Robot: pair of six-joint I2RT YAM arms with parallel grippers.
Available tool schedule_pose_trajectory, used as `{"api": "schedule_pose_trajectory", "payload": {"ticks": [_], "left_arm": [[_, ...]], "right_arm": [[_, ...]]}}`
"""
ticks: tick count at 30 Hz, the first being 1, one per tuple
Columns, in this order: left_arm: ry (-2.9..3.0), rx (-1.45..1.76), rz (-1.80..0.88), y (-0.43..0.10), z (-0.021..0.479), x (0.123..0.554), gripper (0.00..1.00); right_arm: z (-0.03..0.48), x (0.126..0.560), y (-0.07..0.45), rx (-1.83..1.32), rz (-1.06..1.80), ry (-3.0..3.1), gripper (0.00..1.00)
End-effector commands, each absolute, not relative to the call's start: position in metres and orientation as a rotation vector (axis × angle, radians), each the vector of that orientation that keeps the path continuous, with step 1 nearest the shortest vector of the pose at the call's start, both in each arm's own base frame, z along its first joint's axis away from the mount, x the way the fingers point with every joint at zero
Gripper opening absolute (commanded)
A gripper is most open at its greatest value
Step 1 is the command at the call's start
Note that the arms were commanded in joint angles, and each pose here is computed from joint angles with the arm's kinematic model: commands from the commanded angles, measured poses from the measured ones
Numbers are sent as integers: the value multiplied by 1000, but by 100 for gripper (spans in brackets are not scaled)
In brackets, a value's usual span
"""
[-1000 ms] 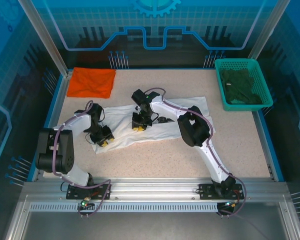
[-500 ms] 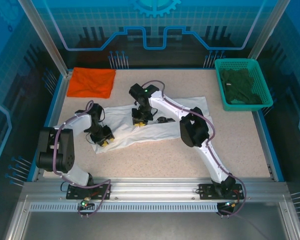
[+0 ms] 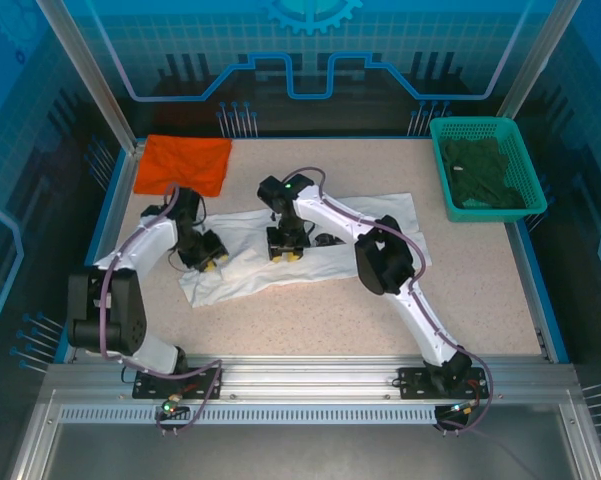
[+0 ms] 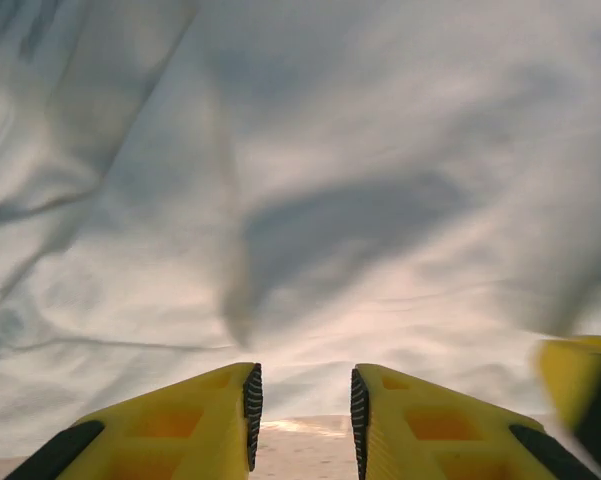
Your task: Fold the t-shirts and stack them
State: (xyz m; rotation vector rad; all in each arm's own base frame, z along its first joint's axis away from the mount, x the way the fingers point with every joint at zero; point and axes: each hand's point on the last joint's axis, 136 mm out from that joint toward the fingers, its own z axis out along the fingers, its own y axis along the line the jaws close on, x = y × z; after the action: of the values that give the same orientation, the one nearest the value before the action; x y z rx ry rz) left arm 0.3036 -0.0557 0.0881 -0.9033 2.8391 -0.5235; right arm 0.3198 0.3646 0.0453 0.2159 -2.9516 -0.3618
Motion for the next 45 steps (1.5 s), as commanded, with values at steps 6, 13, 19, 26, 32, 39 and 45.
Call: {"api": "schedule_pose_trajectory", "payload": {"ticks": [6, 13, 19, 26, 32, 39, 45], "left_arm": [[2773, -800, -641, -87, 118, 357, 24], [2887, -844, -582, -96, 47, 366, 21], [2978, -892, -219, -57, -3, 343, 24], [2899, -906, -99, -30, 22, 356, 36], [2786, -913, -210, -37, 79, 379, 61], [2799, -1005, -334, -52, 71, 383, 56], [2903, -1050, -270, -54, 31, 393, 55]], "right_arm": [[102, 343, 381, 113, -854, -2897, 27], [57, 355, 402, 23, -855, -2819, 22], [17, 351, 380, 7, -719, -2814, 22], [40, 360, 360, -44, -791, -2833, 34], [112, 385, 333, -85, -1003, -2935, 42], [89, 419, 181, -508, -669, -3103, 41], [42, 441, 101, -666, -398, -3117, 40]]}}
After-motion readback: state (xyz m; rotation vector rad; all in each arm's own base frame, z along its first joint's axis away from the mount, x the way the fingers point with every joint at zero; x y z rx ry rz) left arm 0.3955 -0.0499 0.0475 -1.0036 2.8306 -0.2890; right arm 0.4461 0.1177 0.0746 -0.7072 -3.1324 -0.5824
